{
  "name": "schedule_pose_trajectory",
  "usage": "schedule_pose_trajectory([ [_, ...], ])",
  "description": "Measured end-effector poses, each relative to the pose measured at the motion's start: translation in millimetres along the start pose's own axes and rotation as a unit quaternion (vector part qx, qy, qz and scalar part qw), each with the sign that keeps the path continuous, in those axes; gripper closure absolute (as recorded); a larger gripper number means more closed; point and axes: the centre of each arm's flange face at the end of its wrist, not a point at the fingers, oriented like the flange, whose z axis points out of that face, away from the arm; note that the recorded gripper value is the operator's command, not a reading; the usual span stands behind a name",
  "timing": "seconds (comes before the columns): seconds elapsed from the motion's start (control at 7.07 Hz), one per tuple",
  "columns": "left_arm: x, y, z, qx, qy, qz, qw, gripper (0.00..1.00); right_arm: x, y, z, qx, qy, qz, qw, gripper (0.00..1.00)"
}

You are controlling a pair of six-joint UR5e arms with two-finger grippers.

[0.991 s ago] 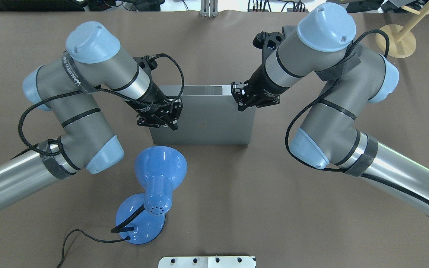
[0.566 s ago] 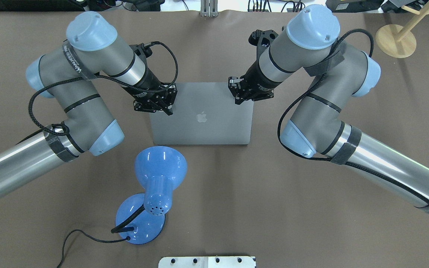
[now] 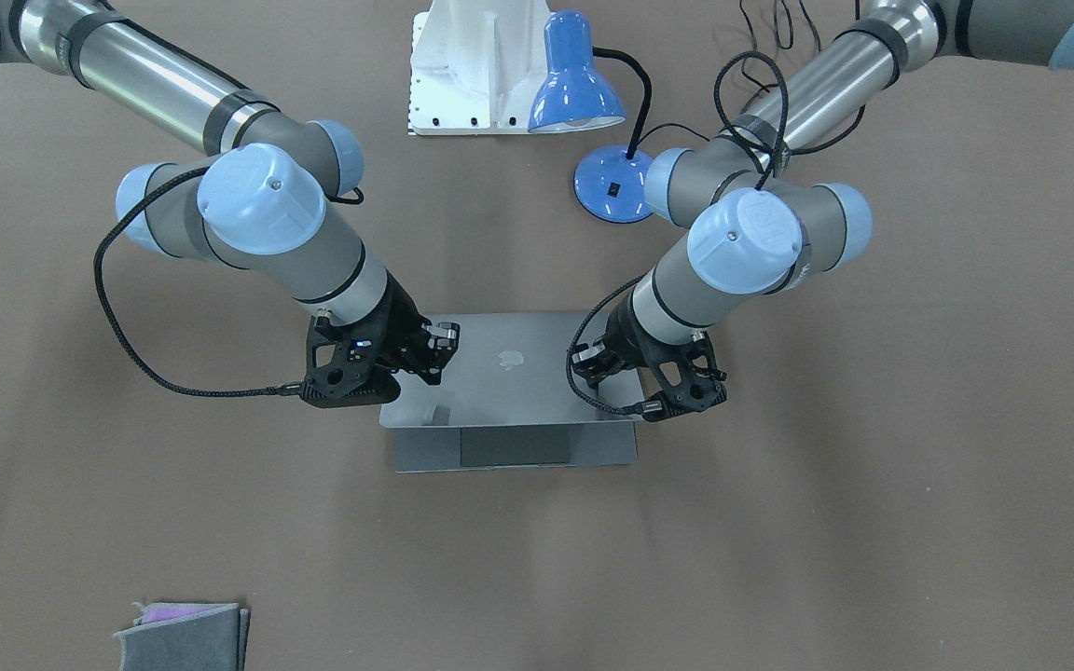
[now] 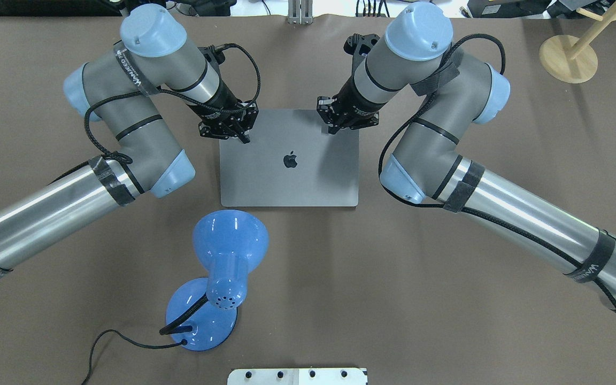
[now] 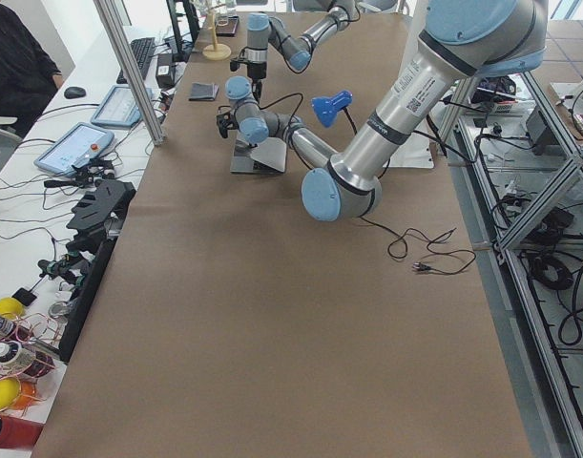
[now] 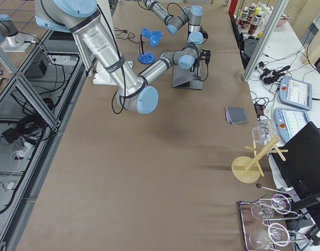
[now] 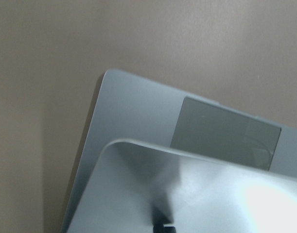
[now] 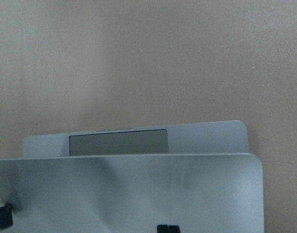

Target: Close laptop

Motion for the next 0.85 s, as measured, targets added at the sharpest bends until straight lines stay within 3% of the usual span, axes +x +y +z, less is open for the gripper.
schedule_pose_trajectory([
  [0.42,-5.9,-15.7,20.8,0.018,-0.008,-0.001,0.9998,1.00,12.4,-20.2,39.9,0.009,0.011,0.001,0.9999,1.00],
  [0.85,-12.9,-21.8,28.8,0.019,-0.013,-0.004,0.9997,1.00,6.6,-19.3,73.4,0.012,0.031,0.001,0.9994,1.00],
])
